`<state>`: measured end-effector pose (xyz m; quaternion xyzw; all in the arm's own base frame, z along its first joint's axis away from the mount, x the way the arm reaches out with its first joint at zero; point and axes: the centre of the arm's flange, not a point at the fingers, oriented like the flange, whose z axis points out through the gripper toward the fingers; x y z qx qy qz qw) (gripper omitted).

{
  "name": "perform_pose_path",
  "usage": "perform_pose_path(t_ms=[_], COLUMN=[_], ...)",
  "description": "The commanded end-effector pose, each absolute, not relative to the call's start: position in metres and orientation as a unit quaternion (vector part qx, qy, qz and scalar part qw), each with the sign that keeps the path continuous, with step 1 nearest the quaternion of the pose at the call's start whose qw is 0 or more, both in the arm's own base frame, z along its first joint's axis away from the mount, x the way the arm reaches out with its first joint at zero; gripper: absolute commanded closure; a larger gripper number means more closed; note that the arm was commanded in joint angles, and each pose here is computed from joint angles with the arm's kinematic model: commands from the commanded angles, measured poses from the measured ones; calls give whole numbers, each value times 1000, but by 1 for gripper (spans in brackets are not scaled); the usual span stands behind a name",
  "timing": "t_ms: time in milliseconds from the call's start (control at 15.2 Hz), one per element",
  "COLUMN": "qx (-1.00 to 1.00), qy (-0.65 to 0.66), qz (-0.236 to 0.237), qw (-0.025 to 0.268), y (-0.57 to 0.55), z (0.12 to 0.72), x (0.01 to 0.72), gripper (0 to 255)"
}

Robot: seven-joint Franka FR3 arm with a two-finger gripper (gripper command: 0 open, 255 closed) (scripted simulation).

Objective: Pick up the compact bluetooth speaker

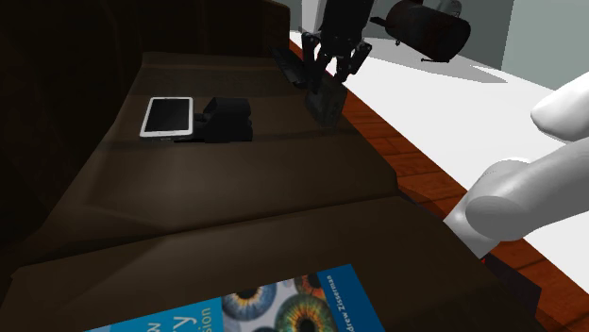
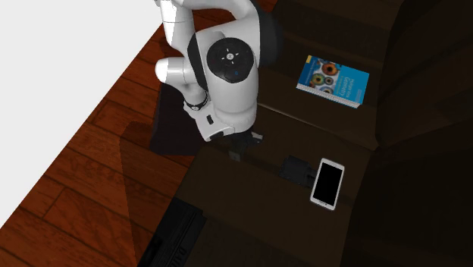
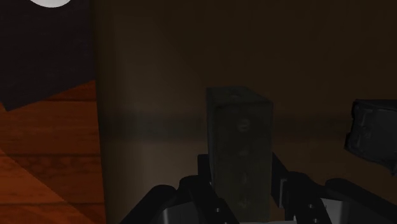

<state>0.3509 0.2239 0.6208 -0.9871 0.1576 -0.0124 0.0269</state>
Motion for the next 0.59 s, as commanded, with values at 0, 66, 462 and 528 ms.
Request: perform_pose_path(t_ms=[0,66,462,528], qx=[-987,-987,-987,-987], qy=[158,158,158,158], qz=[-12,-12,-12,-12], qw=[27,27,27,27], y=[224,224,224,224], z=[631,636,663,663], x=[350,350,350,350], gripper=[255,255,255,255])
